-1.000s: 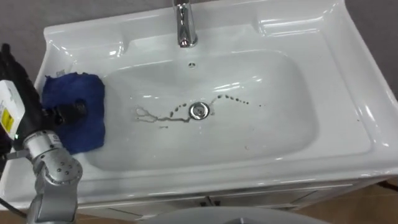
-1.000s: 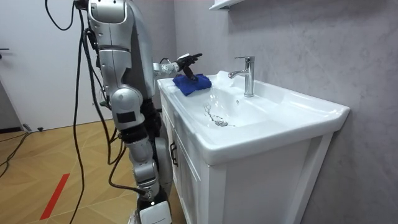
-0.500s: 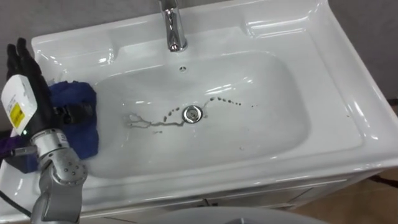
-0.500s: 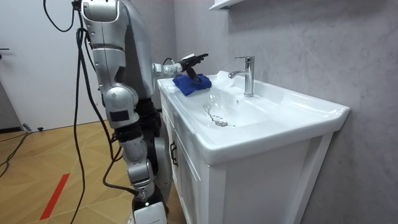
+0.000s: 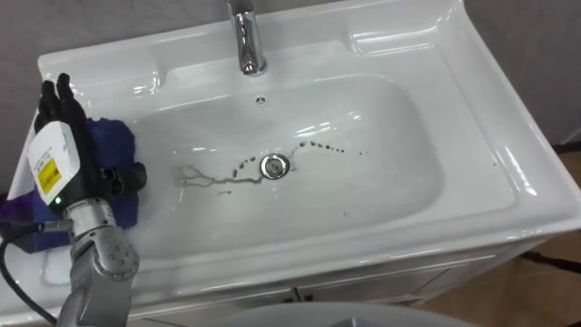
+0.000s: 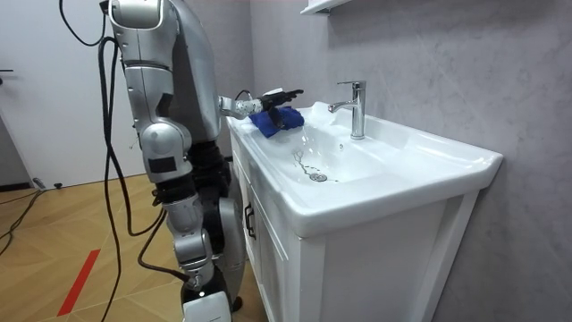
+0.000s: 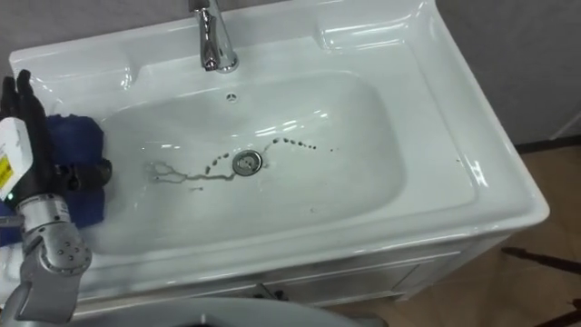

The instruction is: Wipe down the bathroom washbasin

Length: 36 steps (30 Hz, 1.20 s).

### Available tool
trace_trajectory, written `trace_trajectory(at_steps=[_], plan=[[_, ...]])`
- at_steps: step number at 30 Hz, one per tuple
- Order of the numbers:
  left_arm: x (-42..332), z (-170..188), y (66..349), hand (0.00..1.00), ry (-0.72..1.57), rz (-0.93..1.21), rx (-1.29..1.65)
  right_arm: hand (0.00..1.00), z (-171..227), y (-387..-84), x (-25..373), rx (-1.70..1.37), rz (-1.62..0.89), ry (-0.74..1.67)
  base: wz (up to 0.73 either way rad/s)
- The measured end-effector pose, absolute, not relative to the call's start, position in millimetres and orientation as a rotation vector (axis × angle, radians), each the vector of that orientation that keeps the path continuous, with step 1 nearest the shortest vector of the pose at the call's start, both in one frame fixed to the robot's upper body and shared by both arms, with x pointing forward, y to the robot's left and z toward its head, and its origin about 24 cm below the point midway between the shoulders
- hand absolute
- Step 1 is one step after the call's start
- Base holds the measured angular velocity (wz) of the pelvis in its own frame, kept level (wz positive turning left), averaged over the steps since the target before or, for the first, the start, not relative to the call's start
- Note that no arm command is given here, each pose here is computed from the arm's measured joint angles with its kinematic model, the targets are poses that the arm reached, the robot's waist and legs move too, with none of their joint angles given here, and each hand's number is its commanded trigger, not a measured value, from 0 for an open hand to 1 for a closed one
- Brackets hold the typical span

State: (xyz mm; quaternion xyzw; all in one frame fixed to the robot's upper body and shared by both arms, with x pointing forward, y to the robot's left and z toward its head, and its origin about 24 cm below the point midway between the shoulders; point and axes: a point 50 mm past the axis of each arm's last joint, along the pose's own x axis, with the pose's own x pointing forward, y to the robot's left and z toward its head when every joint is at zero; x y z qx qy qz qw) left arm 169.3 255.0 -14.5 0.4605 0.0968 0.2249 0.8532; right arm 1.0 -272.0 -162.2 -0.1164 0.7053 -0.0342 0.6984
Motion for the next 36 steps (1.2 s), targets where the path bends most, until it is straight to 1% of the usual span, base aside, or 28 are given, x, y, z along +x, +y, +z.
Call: trace_trajectory(at_steps=[14,19,27,36], plan=[[168.0,-24.0,250.8,0.00,0.229,0.442,0.949,0.00,-162.1,-272.1,5.6,-0.261,-0.082,1.557,0.00],[157.7,-43.2,256.3,0.00,0.330,0.425,0.966,0.00,-161.9,-272.9,0.5,-0.265,-0.095,1.573,0.00],[154.0,-43.3,266.2,0.00,0.357,0.471,0.978,0.00,-161.8,-273.5,0.9,-0.275,-0.105,1.571,0.00],[149.9,-48.9,268.7,0.00,0.393,0.470,0.984,0.00,-161.8,-273.6,2.7,-0.279,-0.106,1.566,-0.02]])
